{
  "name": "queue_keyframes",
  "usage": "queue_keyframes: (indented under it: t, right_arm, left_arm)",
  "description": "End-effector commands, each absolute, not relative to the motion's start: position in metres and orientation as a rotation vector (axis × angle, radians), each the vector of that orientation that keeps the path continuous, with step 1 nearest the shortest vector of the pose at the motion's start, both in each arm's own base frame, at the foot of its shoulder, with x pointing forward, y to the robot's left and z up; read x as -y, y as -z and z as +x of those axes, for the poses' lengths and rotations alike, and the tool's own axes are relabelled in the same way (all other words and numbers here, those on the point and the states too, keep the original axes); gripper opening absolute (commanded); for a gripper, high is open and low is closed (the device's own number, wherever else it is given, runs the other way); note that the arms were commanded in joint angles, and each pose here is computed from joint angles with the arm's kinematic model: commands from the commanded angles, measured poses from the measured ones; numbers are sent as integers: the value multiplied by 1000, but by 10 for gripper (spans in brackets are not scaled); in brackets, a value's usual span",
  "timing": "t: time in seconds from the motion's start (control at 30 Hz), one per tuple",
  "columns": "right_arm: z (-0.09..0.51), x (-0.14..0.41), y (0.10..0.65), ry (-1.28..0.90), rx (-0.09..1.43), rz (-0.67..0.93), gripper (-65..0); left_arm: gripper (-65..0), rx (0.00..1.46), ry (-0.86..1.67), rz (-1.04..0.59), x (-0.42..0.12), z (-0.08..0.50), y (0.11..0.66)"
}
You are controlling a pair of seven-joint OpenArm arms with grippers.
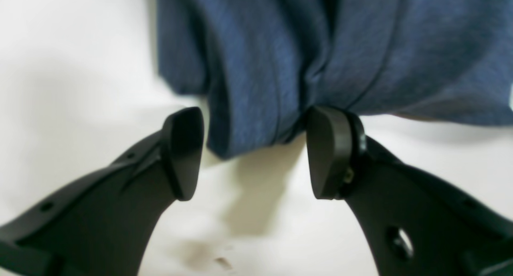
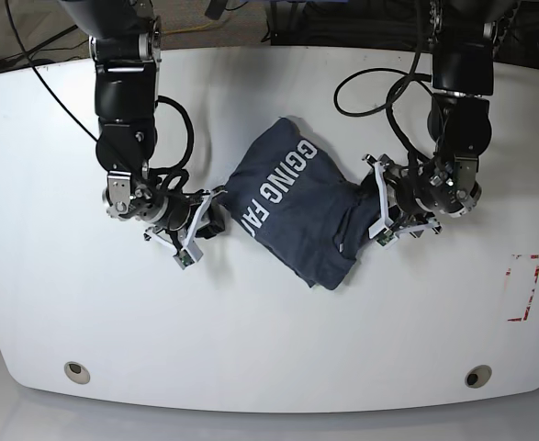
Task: Fold the T-shirt properly
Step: 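Carry the folded shirt with the left gripper to the table edge beside the red square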
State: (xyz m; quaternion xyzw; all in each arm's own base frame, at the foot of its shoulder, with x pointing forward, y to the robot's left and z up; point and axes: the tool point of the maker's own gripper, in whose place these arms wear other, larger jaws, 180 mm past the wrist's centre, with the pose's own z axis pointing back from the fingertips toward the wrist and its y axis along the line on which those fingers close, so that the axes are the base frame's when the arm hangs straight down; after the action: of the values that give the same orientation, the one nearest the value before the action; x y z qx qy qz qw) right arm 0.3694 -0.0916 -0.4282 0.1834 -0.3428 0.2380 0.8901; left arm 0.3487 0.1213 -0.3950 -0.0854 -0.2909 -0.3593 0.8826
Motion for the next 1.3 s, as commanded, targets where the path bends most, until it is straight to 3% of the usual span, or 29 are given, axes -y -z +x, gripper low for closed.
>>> queue_keyframes:
  t: [0.0, 0.33, 0.67, 0.9, 1.1, 1.27]
  right_arm:
    - [364, 91, 413, -529, 748, 365, -549]
    - [293, 14, 405, -685, 702, 435, -549]
    - [263, -63, 392, -805, 692, 568, -549]
    - [266, -60, 377, -827, 736, 546, -549]
    - [274, -33, 380, -793, 729, 488, -549]
    - [282, -18, 381, -748, 737, 466, -549]
  left_arm:
    - [-274, 712, 754, -178, -116, 375, 364]
    - [-274, 920, 837, -86, -107, 390, 290]
    - [-274, 961, 831, -76, -107, 368, 283]
    - [-264, 991, 667, -137, -94, 373, 284]
    - [-169, 975, 461, -225, -79, 382, 301]
    - [-158, 936, 333, -284, -61, 383, 329]
